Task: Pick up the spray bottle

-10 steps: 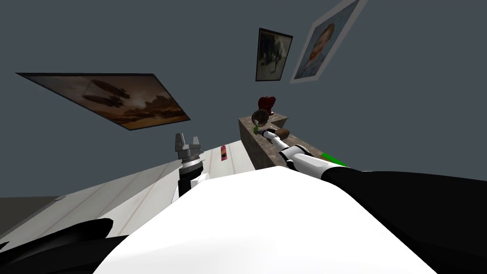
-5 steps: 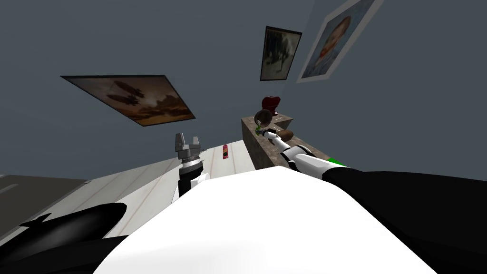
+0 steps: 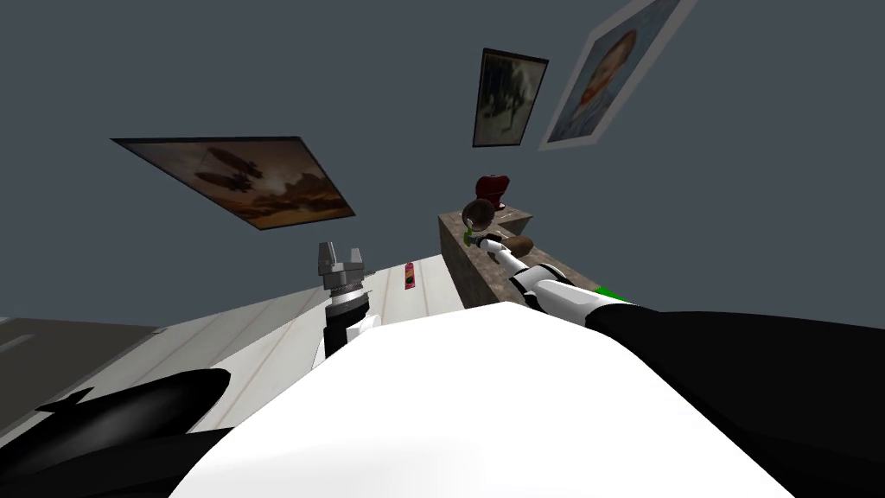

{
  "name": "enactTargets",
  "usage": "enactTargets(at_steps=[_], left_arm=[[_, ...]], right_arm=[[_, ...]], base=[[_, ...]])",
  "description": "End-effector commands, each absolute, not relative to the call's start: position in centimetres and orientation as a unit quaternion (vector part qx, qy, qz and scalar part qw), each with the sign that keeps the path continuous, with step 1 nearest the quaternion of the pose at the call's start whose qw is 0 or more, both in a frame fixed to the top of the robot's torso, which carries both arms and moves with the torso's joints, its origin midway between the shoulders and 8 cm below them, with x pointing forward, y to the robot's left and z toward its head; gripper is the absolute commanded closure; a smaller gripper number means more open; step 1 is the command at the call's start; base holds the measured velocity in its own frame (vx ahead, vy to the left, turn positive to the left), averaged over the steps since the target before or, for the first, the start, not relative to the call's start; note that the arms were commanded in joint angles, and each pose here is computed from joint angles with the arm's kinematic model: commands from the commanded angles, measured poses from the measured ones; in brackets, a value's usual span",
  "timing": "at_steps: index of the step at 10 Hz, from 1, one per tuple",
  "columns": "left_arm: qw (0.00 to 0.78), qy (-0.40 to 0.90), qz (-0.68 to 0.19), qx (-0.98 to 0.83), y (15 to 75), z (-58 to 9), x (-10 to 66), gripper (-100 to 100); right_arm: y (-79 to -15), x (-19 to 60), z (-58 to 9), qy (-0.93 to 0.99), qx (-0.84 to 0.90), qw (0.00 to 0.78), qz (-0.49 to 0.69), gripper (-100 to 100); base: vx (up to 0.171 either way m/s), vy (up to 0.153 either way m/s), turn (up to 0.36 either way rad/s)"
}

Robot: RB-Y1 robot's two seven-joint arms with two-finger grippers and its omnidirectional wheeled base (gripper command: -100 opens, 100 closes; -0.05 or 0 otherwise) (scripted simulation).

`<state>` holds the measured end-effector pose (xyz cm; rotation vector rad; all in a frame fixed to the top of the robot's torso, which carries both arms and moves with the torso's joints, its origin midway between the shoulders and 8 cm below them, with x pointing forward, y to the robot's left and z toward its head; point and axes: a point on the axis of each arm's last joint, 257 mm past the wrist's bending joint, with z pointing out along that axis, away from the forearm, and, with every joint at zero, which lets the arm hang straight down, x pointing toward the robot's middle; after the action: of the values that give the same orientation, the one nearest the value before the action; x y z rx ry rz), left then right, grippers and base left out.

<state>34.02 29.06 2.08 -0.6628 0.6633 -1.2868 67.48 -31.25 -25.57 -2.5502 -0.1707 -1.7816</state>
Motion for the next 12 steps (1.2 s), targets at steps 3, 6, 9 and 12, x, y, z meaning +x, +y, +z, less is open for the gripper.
enactTargets(at_steps=[3,6,9,12], left_arm=[[0.700,0.298,-0.577,-0.298,29.1,2.1,34.0,0],[0.700,0.298,-0.577,-0.298,29.1,2.1,34.0,0],[0.700,0.298,-0.578,-0.297,29.1,2.1,34.0,0],[0.700,0.298,-0.577,-0.298,29.1,2.1,34.0,0]], right_arm=[[-29.8,67.6,-26.0,-0.061,-0.825,0.027,-0.561,100],[-28.1,67.7,-26.4,-0.070,-0.831,0.043,-0.550,100],[-26.3,67.7,-26.7,-0.084,-0.834,0.060,-0.541,100],[-24.2,67.7,-26.9,-0.124,-0.833,0.064,-0.535,100]], base=[[0.050,0.050,-0.172],[0.059,0.059,-0.194],[0.024,0.024,-0.080],[0.079,0.081,-0.264]])
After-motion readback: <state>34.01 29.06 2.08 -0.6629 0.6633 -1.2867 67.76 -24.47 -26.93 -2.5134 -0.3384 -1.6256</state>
